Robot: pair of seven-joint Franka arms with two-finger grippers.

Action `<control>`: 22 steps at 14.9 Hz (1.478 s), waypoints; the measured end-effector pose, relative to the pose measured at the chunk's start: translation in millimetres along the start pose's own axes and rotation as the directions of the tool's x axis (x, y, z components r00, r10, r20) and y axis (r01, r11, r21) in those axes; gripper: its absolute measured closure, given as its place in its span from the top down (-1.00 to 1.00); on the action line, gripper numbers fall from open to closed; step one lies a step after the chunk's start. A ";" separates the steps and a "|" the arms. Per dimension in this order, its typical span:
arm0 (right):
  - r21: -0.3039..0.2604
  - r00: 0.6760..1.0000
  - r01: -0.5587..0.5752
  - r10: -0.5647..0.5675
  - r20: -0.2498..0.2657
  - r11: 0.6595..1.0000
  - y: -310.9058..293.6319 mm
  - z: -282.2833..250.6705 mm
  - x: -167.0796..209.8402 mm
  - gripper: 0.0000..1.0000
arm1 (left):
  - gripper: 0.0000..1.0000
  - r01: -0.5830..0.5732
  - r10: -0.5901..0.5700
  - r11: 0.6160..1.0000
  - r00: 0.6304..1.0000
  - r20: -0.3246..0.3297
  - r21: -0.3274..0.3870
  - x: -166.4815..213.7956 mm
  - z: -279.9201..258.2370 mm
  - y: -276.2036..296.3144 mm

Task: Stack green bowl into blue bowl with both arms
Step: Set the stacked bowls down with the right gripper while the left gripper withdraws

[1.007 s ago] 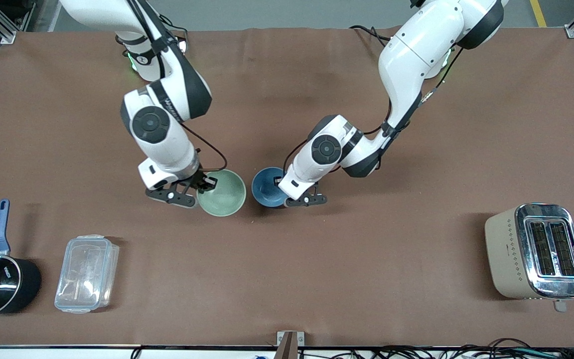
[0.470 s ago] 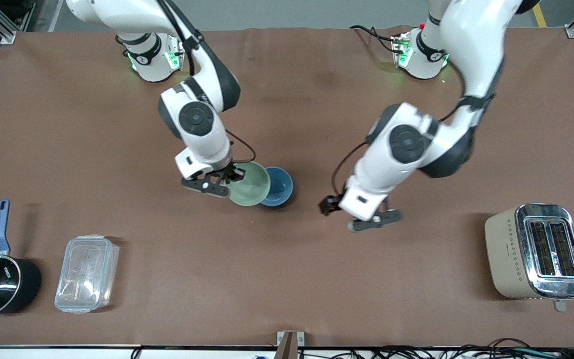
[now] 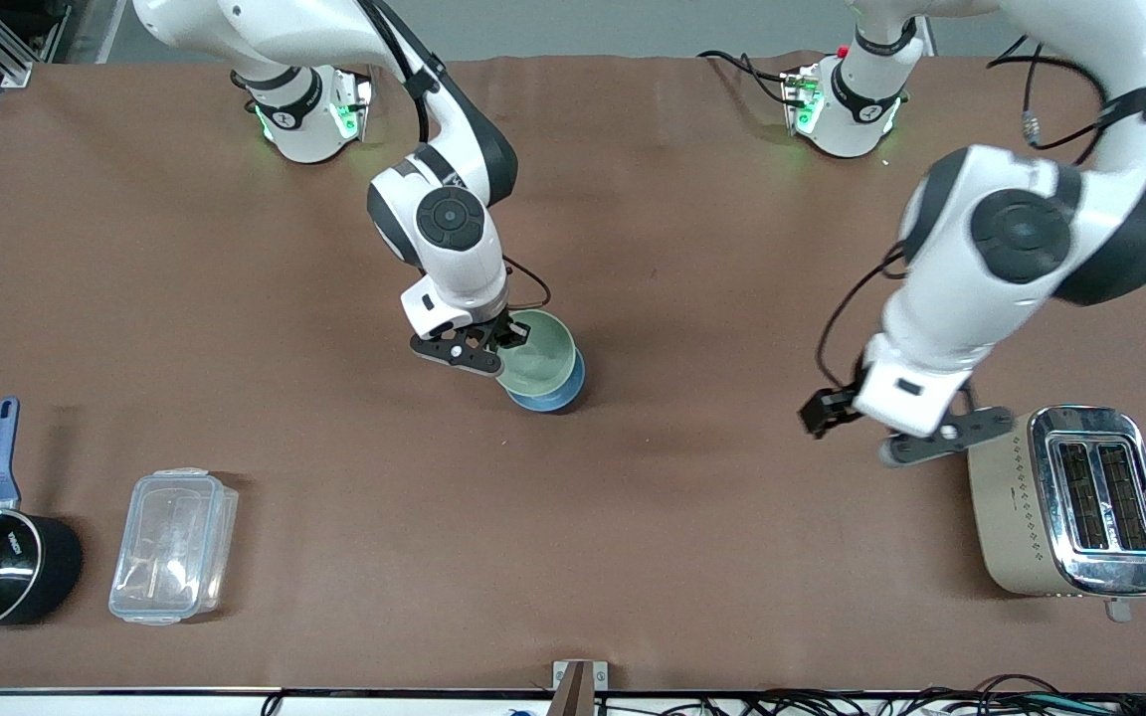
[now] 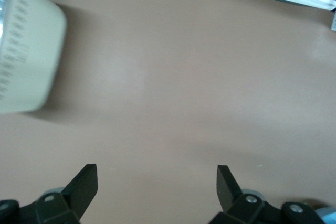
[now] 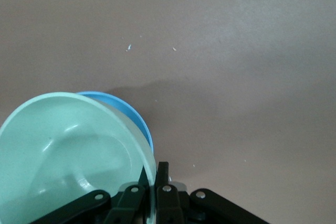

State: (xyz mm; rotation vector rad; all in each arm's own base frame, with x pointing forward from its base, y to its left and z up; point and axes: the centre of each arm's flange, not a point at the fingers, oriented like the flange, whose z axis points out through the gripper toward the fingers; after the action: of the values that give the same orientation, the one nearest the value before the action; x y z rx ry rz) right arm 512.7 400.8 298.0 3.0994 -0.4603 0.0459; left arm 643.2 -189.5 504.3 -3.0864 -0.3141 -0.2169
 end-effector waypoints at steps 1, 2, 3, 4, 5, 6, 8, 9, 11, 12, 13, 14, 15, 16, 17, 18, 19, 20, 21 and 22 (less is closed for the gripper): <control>0.004 1.000 -0.006 0.006 -0.003 1.000 -0.9 5.5 1.1 -0.89 | 1.00 -0.027 0.027 0.999 1.000 0.003 0.017 -2.2 -18.0 -12.2; 0.007 1.000 -0.013 0.013 -0.005 1.000 -2.2 11.2 1.1 -0.89 | 1.00 -0.049 0.048 0.998 0.999 0.013 0.038 -7.3 -36.9 -23.4; 0.009 1.000 -0.016 0.016 -0.006 1.000 -3.6 15.6 0.6 -0.89 | 1.00 -0.069 0.068 0.996 0.997 0.026 0.057 -13.1 -54.6 -34.9; 0.008 1.000 -0.017 0.018 -0.005 1.000 -4.6 18.4 -0.2 -0.89 | 1.00 -0.089 0.087 0.994 0.996 0.036 0.066 -17.3 -70.8 -47.6; 0.008 1.000 -0.017 0.017 -0.005 1.000 -5.5 19.1 -1.2 -0.89 | 1.00 -0.108 0.106 0.992 0.994 0.040 0.064 -20.1 -84.3 -58.0; 0.008 1.000 -0.015 0.015 -0.005 1.000 -6.8 19.2 -3.0 -0.89 | 1.00 -0.125 0.122 0.990 0.991 0.045 0.063 -22.7 -94.9 -67.3; 0.008 1.000 -0.017 0.017 -0.005 1.000 -10.1 19.1 -7.6 -0.89 | 1.00 -0.148 0.144 0.986 0.987 0.066 0.073 -29.2 -107.9 -79.2; 0.009 1.000 -0.019 0.019 -0.005 1.000 -11.4 19.0 -9.4 -0.89 | 1.00 -0.156 0.150 0.985 0.986 0.075 0.078 -31.7 -112.3 -83.7; 0.009 1.000 -0.019 0.019 -0.005 1.000 -13.7 19.0 -12.9 -0.89 | 1.00 -0.176 0.169 0.982 0.981 0.098 0.075 -33.0 -116.4 -95.8; 0.007 1.000 -0.019 0.019 -0.004 1.000 -14.5 19.8 -14.3 -0.89 | 1.00 -0.183 0.176 0.981 0.978 0.110 0.061 -31.9 -118.0 -105.3; 0.005 1.000 -0.019 0.020 -0.003 1.000 -14.8 21.5 -15.0 -0.89 | 1.00 -0.187 0.181 0.981 0.976 0.118 0.044 -30.1 -120.5 -117.3; 0.004 1.000 -0.020 0.020 -0.002 1.000 -14.9 23.6 -15.2 -0.89 | 1.00 -0.196 0.192 0.980 0.973 0.126 0.027 -28.9 -123.6 -129.9; 0.007 1.000 -0.020 0.020 -0.004 1.000 -15.4 25.7 -14.9 -0.89 | 1.00 -0.209 0.205 0.978 0.970 0.131 0.013 -28.5 -127.5 -141.1; 0.010 1.000 -0.020 0.020 -0.006 1.000 -16.0 28.4 -14.8 -0.89 | 1.00 -0.221 0.218 0.975 0.967 0.131 0.007 -29.4 -132.3 -150.7; 0.011 1.000 -0.020 0.020 -0.006 1.000 -16.6 31.6 -15.2 -0.89 | 1.00 -0.231 0.229 0.973 0.964 0.132 0.005 -32.1 -136.3 -157.9; 0.011 1.000 -0.022 0.022 -0.006 1.000 -17.3 34.4 -16.0 -0.89 | 1.00 -0.237 0.234 0.972 0.963 0.134 0.006 -36.5 -139.4 -162.2; 0.010 1.000 -0.024 0.024 -0.006 1.000 -17.8 36.2 -16.8 -0.89 | 1.00 -0.239 0.236 0.971 0.962 0.137 0.009 -41.7 -141.0 -163.8; 0.009 1.000 -0.026 0.026 -0.005 1.000 -18.2 37.3 -17.4 -0.89 | 1.00 -0.245 0.241 0.969 0.960 0.144 0.011 -47.6 -141.0 -163.9; 0.008 1.000 -0.027 0.027 -0.005 1.000 -18.5 37.6 -17.6 -0.89 | 1.00 -0.254 0.249 0.967 0.956 0.153 0.013 -53.6 -139.7 -163.8; 0.009 1.000 -0.027 0.027 -0.005 1.000 -18.7 37.5 -17.6 -0.82 | 1.00 -0.259 0.254 0.966 0.954 0.161 0.013 -58.7 -137.7 -164.8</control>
State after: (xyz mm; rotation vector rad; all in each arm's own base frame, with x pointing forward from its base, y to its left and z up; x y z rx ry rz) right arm 502.3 423.4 259.9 3.1008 -0.5030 0.0563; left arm 534.2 -46.0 635.1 -3.0728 0.0820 0.0407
